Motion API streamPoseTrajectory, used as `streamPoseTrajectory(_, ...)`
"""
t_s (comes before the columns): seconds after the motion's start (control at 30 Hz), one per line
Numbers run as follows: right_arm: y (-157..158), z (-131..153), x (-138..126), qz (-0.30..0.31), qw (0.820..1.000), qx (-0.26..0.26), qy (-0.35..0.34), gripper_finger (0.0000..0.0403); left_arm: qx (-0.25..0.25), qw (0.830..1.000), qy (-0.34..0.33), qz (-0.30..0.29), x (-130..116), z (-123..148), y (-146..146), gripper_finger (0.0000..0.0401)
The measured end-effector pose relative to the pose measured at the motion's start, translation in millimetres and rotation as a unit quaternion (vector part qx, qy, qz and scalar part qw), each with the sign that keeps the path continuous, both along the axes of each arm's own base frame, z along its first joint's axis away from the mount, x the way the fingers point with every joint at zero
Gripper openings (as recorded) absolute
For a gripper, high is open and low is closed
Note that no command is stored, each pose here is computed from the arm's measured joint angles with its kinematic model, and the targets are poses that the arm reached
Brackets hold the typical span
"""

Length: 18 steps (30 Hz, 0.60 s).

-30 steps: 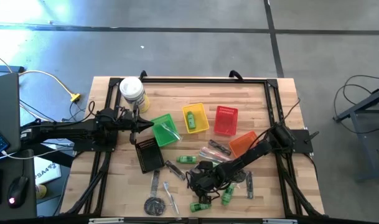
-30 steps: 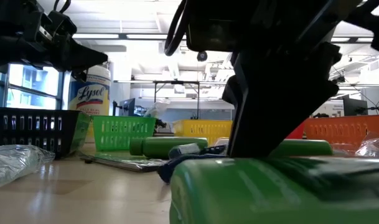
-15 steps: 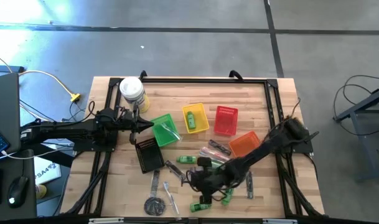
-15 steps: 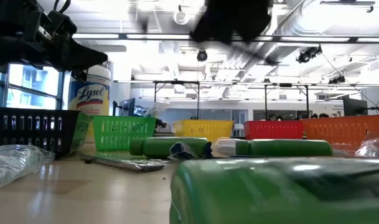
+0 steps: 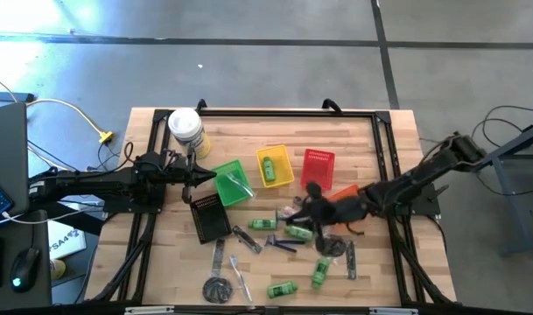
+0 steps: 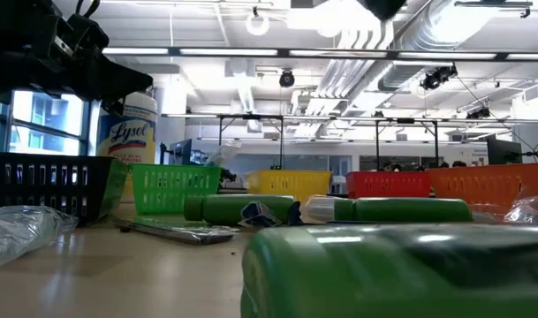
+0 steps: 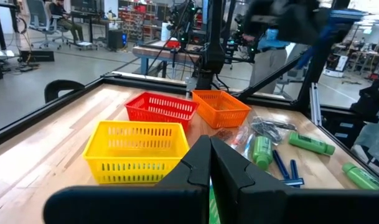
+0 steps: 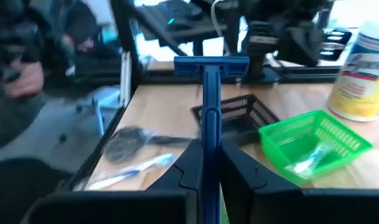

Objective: Pick & Place Travel size toiletries
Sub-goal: Put the blue razor into the black bin

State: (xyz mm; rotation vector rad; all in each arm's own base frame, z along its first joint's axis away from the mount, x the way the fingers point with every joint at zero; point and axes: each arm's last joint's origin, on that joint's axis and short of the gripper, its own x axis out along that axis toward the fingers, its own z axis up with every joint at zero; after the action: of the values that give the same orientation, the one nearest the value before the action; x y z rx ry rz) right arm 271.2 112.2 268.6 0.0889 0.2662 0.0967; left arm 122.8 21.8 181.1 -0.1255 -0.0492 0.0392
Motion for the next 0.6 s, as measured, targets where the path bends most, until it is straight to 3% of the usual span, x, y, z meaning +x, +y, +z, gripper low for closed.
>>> streamPoseTrajectory(0.1,-17.3,-19.8,3.5,-0.001,1.000,0.022,0.009,0.0026,0.009,1.000,-0.003,0.000,0.0,0.7,0.0,0.0000)
streamPoseTrajectory(0.27,-40.2,-41.4,31.8,0.027,0.998,0.057,0.013,0.0026,0.035,0.999,-0.023,0.002,-0.4,4.7,-0.1,0.0000)
streamPoseTrajectory(0.6,-49.8,-55.0,134.3,0.082,0.992,0.084,0.039,0.0026,0.053,0.998,-0.045,0.006,-1.2,9.3,-0.1,0.0000)
